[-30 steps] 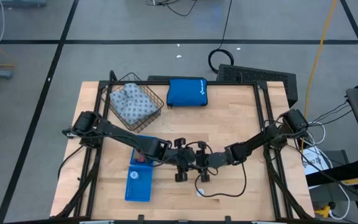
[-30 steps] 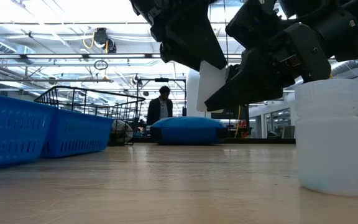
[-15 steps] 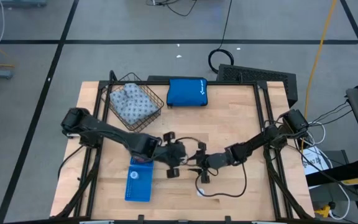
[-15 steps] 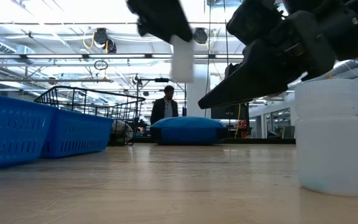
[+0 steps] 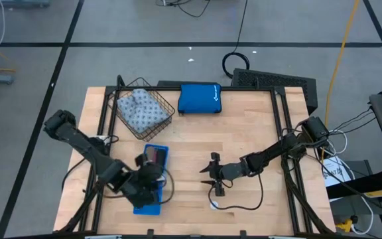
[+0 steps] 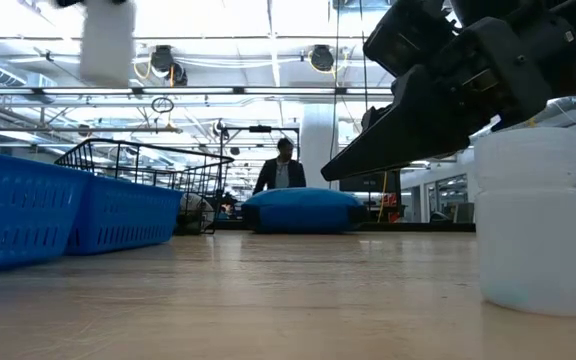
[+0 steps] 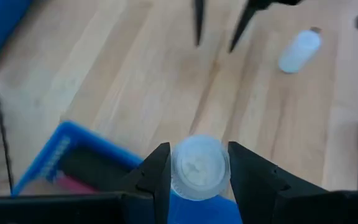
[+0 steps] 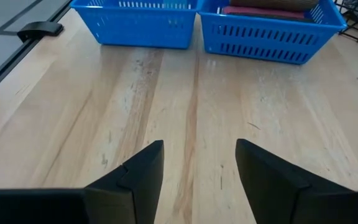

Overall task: Pick & place medical supplies in basket/bin
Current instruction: Put the right white pill bottle into the bottom blue bin

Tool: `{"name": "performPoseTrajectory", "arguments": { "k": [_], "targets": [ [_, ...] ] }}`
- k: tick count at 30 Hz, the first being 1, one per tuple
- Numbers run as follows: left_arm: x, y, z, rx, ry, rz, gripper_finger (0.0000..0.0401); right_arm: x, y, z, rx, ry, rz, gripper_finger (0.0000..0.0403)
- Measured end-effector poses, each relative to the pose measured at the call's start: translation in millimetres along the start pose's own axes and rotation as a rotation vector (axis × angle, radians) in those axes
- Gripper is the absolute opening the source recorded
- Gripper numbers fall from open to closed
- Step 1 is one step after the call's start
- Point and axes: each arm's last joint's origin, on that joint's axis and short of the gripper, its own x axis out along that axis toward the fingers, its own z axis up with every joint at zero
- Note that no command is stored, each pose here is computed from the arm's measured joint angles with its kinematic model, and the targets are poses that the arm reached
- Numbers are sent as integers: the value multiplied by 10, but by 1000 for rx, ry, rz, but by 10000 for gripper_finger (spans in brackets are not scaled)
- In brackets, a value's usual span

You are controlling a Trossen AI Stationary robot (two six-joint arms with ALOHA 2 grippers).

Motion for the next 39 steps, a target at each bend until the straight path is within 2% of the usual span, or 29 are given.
{"name": "performPoseTrajectory", "arguments": {
  "k": [4, 7, 12, 19, 28, 39],
  "targets": [
    [32, 25, -329, -104, -5, 34, 133, 0, 0, 0, 0, 0, -1, 191],
    [112, -7, -524, -145, -20, 14, 133, 0, -1, 1, 1, -1, -4, 188],
    [186, -44, -718, -180, -58, -29, 133, 0, -1, 3, 1, -3, -3, 185],
    [305, 32, -954, -210, -67, -6, 133, 0, 0, 8, 2, -8, -2, 181],
    [483, 66, -1091, -248, -108, -93, 133, 0, 0, 8, 2, -8, -2, 180],
    [534, 105, -1099, -191, -96, -75, 133, 0, 0, 8, 2, -8, -3, 176]
  ]
}}
